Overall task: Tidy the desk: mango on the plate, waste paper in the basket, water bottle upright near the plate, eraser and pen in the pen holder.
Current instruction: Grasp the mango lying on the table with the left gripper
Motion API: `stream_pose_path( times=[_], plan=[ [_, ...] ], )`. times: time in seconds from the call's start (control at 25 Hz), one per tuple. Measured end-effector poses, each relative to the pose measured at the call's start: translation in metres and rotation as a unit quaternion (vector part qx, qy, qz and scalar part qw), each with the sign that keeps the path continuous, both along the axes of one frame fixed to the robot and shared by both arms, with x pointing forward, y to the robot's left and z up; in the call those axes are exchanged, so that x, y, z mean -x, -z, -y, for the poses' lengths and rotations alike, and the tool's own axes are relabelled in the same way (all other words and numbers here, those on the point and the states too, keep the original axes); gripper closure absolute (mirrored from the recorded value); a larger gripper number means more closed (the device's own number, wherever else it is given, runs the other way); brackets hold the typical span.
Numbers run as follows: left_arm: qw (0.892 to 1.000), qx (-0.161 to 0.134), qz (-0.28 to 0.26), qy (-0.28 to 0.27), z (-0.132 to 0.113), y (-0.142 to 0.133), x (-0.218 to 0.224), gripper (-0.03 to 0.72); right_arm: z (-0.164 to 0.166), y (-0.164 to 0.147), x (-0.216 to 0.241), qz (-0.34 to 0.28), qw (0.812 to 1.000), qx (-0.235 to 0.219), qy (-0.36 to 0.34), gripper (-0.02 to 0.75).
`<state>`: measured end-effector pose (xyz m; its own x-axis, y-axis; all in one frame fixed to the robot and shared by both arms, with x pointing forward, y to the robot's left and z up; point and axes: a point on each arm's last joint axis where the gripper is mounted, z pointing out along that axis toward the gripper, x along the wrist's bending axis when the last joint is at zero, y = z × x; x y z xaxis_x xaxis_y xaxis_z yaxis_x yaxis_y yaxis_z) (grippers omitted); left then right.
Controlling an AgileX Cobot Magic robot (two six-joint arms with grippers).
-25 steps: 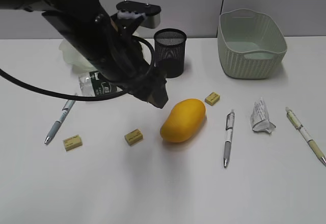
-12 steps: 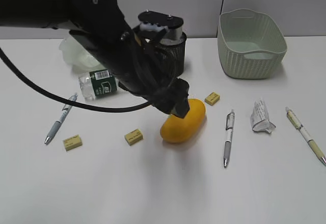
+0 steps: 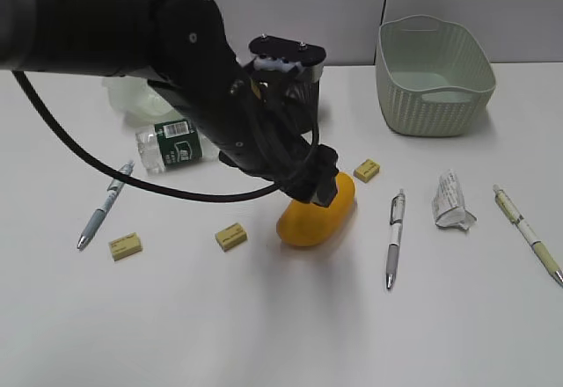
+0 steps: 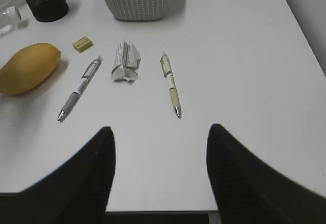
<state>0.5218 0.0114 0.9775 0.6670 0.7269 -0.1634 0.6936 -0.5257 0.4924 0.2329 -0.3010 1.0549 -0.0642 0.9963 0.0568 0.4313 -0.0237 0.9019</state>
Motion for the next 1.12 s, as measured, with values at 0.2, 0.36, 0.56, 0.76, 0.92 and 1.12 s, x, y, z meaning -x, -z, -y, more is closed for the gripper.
stream_pose_path(
  times=[0.2,0.36,0.56,0.76,0.92,1.12],
  plan=[
    [1.000,-0.008,-0.007,-0.002,0.002,0.014,-0.003,0.017,0.000,0.000,0.000,0.000,1.000,0.000,0.000,0.279],
    [1.000,-0.013,-0.011,-0.004,0.004,0.024,-0.005,0.018,0.000,0.000,0.000,0.000,1.000,0.000,0.000,0.279],
    [1.000,0.000,0.006,-0.008,0.006,0.023,-0.008,0.018,0.000,0.000,0.000,0.000,1.000,0.000,0.000,0.279],
    [1.000,0.006,0.014,-0.010,0.007,0.022,-0.010,0.018,0.000,0.000,0.000,0.000,1.000,0.000,0.000,0.279],
    [1.000,0.006,0.014,-0.012,0.008,0.027,-0.011,0.018,0.000,0.000,0.000,0.000,1.000,0.000,0.000,0.279],
    [1.000,-0.001,0.007,-0.014,0.009,0.039,-0.013,0.018,0.000,0.000,0.000,0.000,1.000,0.000,0.000,0.279]
  ],
)
